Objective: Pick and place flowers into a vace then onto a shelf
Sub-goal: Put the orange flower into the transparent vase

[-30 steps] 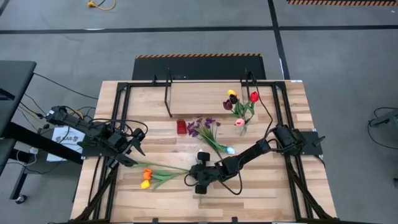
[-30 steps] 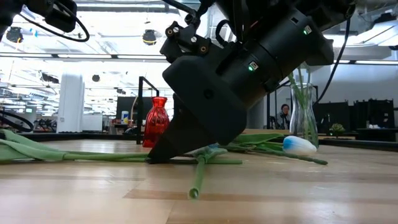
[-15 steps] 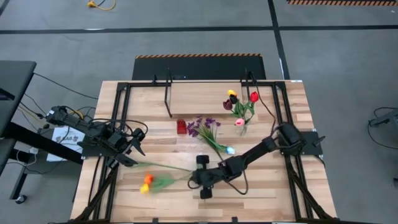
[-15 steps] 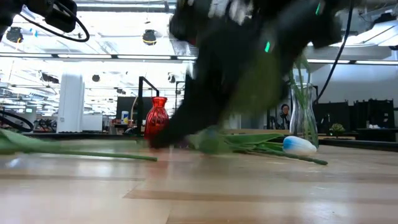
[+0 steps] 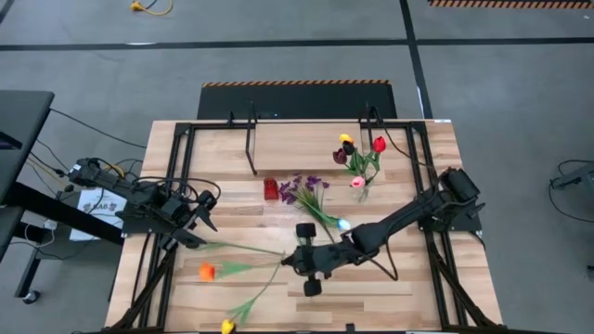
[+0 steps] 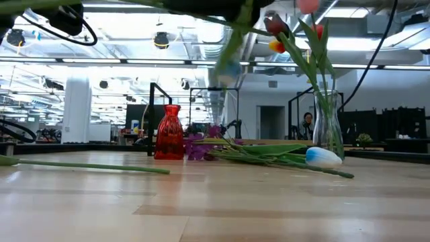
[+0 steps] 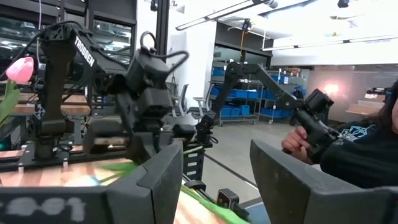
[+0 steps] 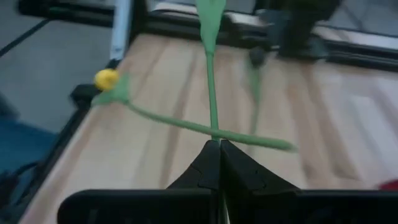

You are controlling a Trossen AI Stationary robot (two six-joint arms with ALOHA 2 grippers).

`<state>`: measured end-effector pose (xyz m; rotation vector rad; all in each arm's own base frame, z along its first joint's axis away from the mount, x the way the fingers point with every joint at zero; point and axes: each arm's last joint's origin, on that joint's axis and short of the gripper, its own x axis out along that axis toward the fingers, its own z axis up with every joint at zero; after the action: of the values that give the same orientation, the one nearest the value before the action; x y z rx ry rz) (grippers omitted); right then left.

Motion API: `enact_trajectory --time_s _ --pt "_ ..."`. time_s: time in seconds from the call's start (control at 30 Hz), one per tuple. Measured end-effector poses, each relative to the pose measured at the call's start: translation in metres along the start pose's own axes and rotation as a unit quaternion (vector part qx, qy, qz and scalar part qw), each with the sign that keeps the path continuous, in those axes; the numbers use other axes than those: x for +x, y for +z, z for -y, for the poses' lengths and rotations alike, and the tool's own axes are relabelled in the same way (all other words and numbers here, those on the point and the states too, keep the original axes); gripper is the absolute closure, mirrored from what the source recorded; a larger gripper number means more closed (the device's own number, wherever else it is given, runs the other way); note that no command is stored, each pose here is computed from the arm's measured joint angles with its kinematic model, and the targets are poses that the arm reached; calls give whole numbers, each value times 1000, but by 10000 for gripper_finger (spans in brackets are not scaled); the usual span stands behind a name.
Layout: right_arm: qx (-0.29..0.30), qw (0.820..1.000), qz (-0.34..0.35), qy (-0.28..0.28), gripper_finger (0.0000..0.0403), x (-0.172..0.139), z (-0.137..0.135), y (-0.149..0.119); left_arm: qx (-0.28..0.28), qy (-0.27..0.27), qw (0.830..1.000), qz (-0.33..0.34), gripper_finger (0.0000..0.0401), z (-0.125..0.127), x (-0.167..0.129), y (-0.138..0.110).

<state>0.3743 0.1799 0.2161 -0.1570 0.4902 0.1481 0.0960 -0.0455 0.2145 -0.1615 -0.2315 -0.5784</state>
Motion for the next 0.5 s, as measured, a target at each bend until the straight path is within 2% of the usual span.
enact_trajectory --time_s 0.17,0.5 --pt "12 999 10 -45 403 0 8 3 0 0 1000 0 225 0 0 0" --pt "85 987 18 -132 403 8 45 4 8 24 1000 3 225 -1 0 0"
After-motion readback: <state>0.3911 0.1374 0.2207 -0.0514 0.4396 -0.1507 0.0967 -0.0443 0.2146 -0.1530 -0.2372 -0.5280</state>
